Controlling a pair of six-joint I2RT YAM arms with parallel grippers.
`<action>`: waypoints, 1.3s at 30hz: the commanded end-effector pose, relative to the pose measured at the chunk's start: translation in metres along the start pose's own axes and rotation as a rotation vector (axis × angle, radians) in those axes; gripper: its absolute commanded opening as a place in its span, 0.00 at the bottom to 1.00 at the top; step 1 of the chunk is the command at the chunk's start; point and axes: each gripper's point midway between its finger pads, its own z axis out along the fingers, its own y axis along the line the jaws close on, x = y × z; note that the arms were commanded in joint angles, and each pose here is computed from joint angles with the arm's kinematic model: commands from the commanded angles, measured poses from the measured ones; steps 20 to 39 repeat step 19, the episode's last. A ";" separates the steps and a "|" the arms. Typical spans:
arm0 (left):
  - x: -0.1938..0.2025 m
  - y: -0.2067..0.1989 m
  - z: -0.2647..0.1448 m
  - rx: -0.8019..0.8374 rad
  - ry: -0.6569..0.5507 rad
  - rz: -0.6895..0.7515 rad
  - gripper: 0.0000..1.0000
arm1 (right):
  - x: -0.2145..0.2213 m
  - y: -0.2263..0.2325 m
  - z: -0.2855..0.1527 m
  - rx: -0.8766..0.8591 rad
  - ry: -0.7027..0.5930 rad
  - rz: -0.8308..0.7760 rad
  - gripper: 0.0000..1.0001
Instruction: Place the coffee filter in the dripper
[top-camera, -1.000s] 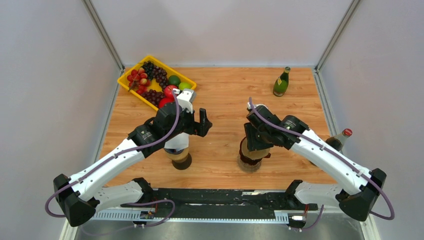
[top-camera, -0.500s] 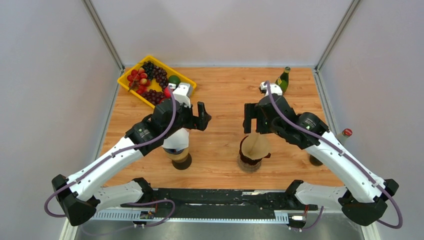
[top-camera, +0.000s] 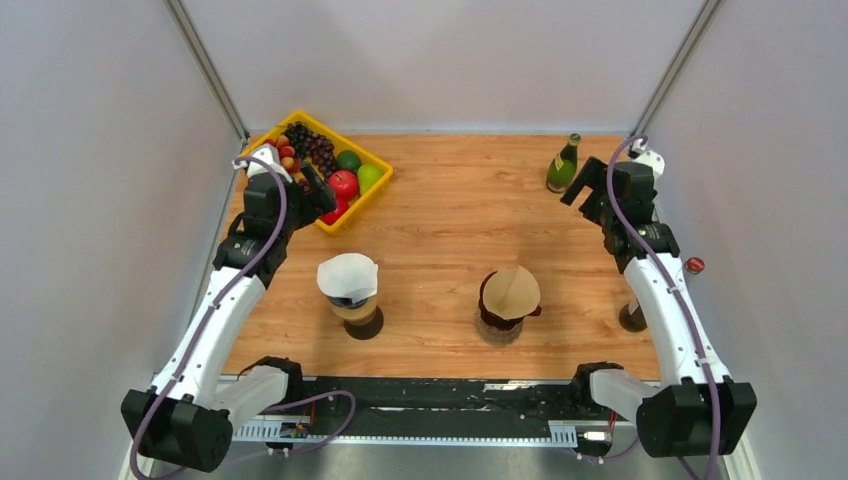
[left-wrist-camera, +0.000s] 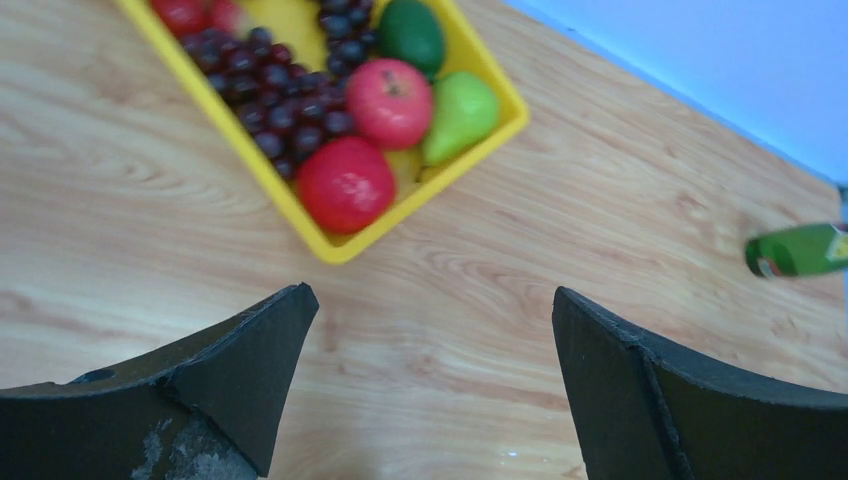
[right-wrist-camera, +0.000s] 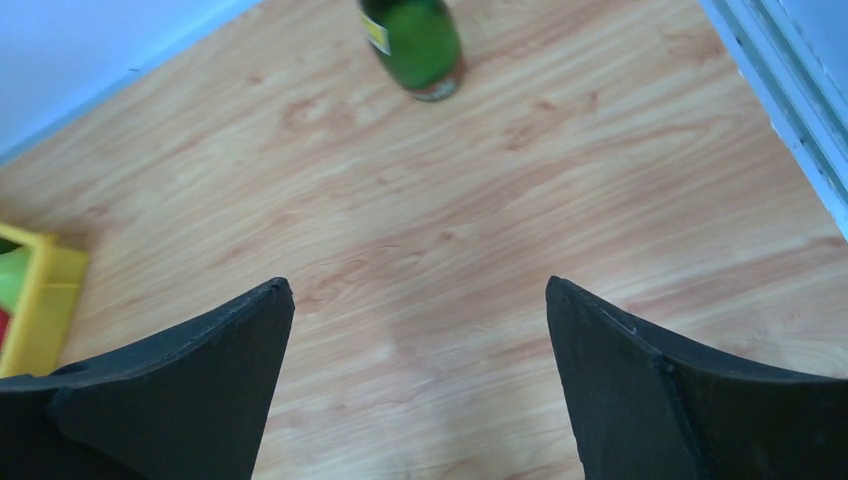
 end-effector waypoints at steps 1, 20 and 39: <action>-0.001 0.043 0.005 -0.099 -0.028 -0.104 1.00 | 0.004 -0.018 0.032 -0.004 -0.068 0.040 1.00; 0.001 0.114 -0.021 -0.233 -0.227 -0.188 1.00 | 0.044 -0.068 0.050 0.157 -0.132 0.031 1.00; 0.001 0.114 -0.021 -0.233 -0.227 -0.188 1.00 | 0.044 -0.068 0.050 0.157 -0.132 0.031 1.00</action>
